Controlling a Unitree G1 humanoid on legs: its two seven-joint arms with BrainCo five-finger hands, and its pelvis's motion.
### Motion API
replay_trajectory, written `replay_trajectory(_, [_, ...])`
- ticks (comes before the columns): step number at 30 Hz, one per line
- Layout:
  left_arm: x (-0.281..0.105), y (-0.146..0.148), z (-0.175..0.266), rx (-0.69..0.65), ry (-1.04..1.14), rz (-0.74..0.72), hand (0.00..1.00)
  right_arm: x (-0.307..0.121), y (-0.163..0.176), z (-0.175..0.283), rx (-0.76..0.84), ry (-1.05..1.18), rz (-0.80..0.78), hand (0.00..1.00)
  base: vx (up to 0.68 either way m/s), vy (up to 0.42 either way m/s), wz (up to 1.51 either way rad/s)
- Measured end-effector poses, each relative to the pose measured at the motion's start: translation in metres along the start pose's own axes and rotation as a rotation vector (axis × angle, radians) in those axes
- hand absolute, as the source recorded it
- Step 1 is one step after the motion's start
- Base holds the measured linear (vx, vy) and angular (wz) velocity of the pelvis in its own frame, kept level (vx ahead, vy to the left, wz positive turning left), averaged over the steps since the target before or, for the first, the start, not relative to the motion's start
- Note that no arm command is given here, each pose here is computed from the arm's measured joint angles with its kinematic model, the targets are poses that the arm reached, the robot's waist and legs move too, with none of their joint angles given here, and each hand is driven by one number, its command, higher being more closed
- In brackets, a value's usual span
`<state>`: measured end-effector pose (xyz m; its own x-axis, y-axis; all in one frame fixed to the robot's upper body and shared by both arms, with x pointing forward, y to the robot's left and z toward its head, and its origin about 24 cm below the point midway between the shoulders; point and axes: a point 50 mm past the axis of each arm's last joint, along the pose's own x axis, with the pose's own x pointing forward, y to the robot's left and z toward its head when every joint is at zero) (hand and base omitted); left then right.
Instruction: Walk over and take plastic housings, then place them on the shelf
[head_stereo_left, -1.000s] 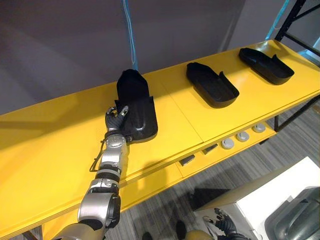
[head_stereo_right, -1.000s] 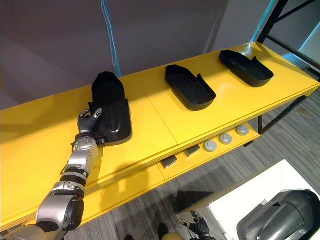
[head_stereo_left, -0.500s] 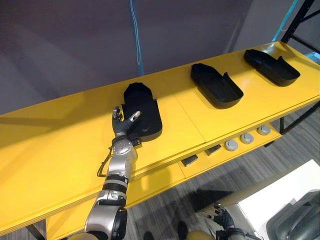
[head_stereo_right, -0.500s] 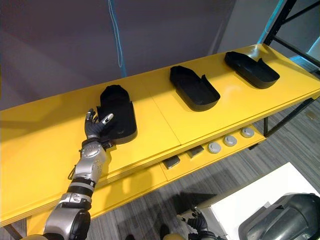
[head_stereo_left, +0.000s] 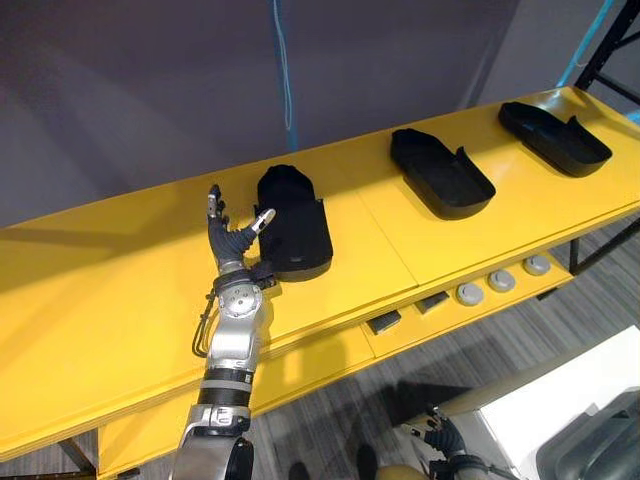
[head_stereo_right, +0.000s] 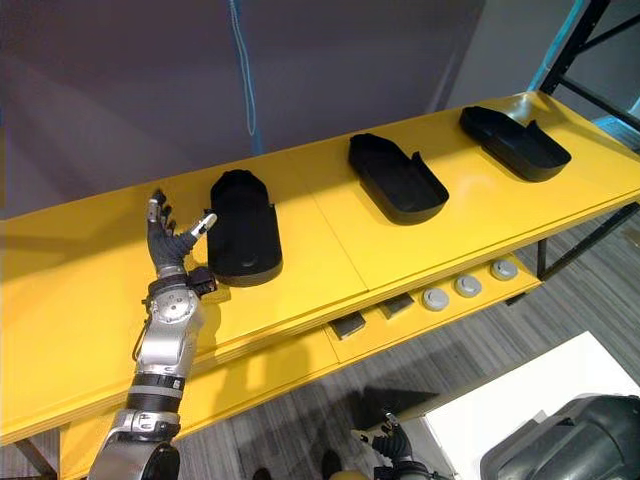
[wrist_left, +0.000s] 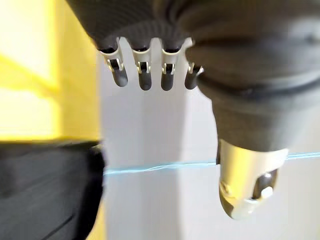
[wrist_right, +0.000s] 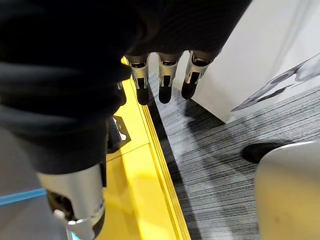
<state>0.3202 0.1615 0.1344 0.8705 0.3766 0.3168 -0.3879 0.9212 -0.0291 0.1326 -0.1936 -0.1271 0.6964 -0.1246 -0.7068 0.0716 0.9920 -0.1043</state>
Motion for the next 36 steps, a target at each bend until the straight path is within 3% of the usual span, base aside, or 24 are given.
replay_trajectory(9, [-0.057,-0.046,0.019,0.038,-0.17,-0.4,1.0,0.0,0.0,-0.001,-0.004,0.003,0.016,0.0,0.0,0.0,0.0])
replay_trajectory(14, [-0.072,-0.055,0.01,0.119,-0.177,-0.498,1.0,0.0,0.004,0.0,-0.016,0.0,0.031,0.0,0.0,0.0,0.0])
replay_trajectory(24, [-0.085,-0.062,-0.038,0.279,-0.016,-0.597,1.0,0.0,0.009,0.0,-0.025,0.0,0.044,0.0,0.0,0.0,0.0])
replay_trajectory(36, [-0.072,-0.058,-0.066,0.421,0.099,-0.584,1.0,0.002,0.014,0.001,-0.017,0.004,0.043,0.0,0.0,0.003,-0.04])
